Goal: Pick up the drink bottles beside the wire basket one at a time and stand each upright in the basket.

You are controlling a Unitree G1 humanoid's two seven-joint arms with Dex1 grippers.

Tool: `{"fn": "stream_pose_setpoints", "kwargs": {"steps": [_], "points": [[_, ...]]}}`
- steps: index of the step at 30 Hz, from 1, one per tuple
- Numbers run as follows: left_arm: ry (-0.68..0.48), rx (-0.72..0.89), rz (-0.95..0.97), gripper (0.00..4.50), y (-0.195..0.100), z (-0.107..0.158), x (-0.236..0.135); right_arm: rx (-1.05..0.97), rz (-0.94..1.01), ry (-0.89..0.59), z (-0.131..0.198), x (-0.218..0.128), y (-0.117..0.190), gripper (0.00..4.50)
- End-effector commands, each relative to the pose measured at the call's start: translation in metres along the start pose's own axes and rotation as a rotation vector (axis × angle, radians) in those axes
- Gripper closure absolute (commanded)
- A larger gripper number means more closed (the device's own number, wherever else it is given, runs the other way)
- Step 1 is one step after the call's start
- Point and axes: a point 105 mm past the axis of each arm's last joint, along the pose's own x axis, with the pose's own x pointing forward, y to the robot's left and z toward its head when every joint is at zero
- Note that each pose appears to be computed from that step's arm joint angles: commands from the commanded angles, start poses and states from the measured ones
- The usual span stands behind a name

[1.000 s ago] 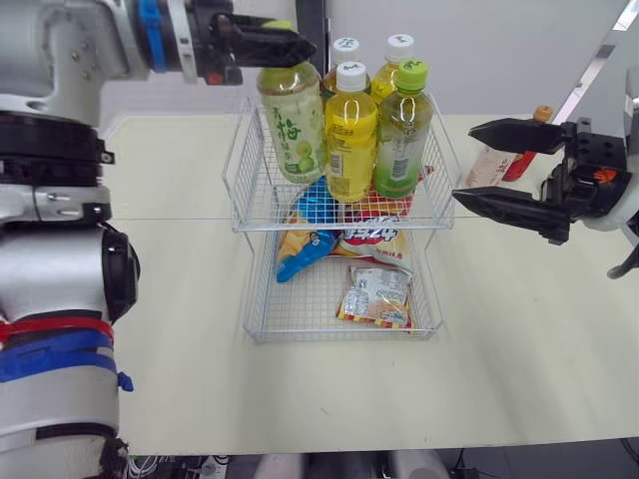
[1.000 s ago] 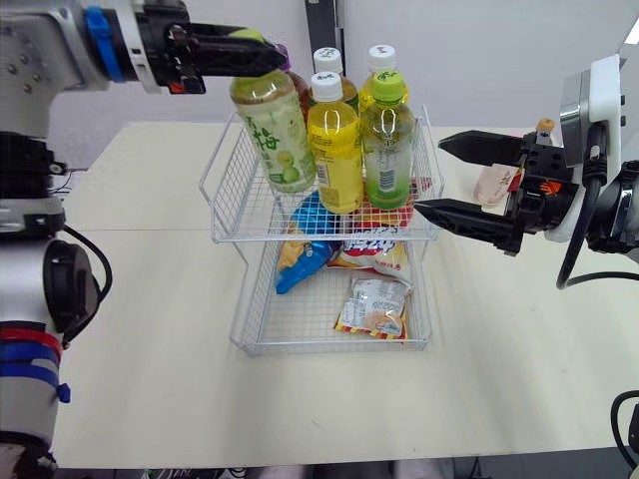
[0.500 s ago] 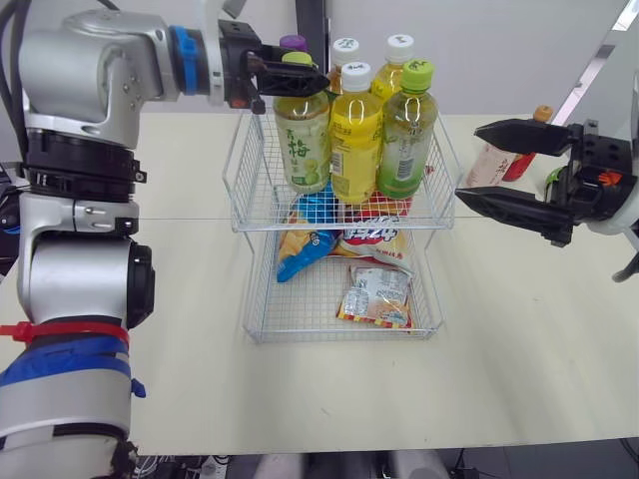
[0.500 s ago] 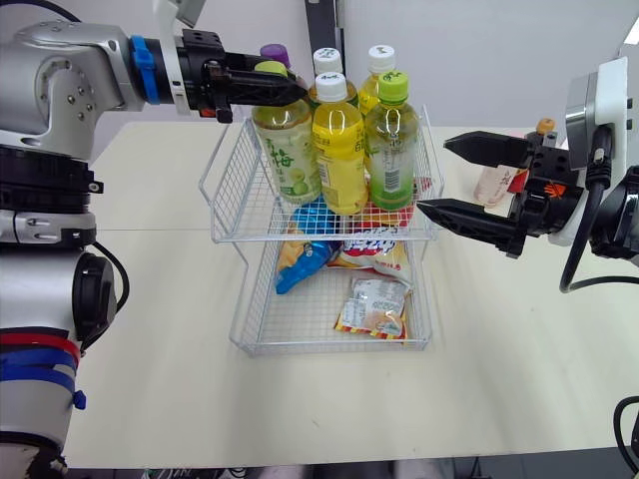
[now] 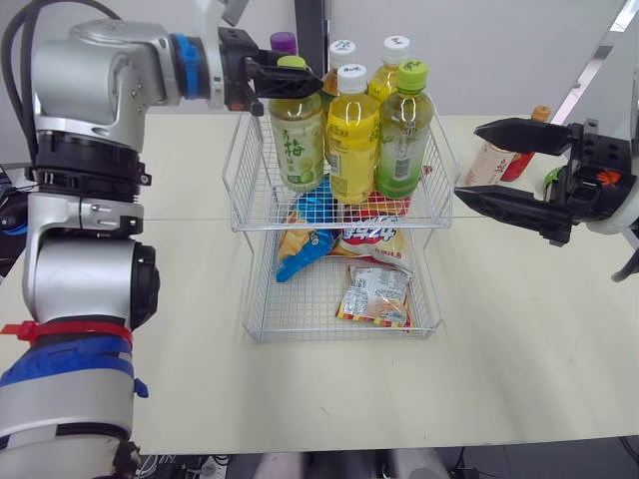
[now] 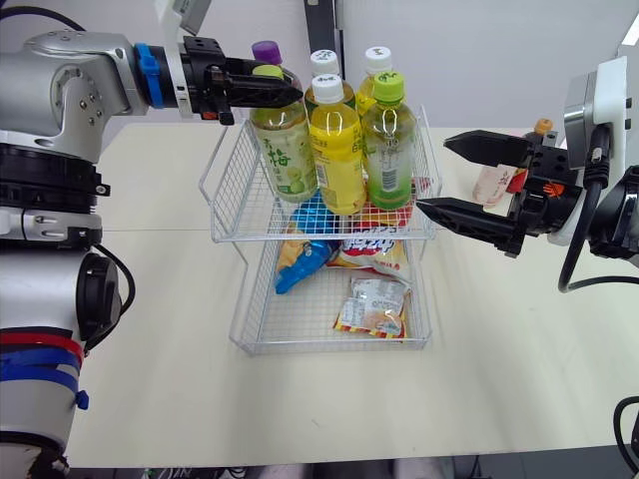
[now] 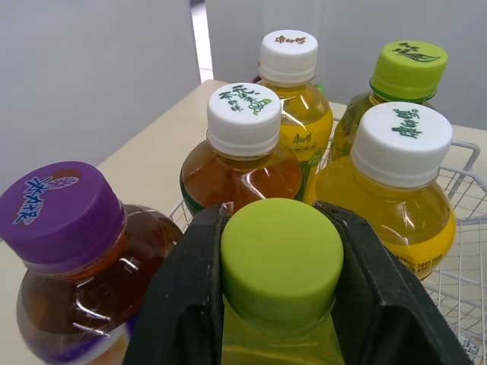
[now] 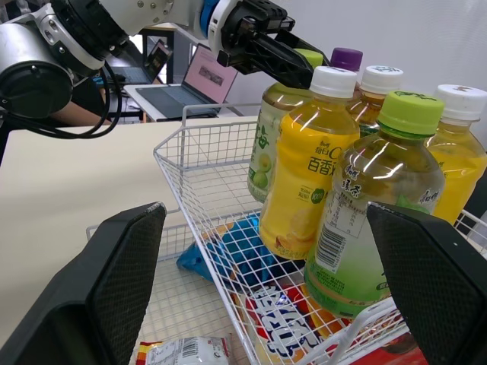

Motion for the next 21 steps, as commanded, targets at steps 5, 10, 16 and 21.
{"fn": "stream_pose_setpoints", "kwargs": {"steps": [5, 10, 16, 21], "points": [[-0.024, 0.023, -0.014, 2.13, 0.0, 0.01, -0.014, -0.047, -0.007, -0.008, 0.01, -0.002, 0.001, 0.0], [-0.062, 0.026, -0.013, 0.58, 0.0, 0.024, -0.03, -0.048, -0.005, -0.008, 0.01, -0.002, 0.001, 0.0], [-0.127, 0.01, -0.05, 0.01, -0.016, 0.049, -0.067, -0.055, -0.008, -0.006, 0.01, -0.003, 0.001, 0.0], [-0.125, 0.032, 0.077, 0.01, -0.011, 0.049, -0.099, -0.065, -0.019, -0.001, 0.009, -0.003, -0.004, 0.0]]}}
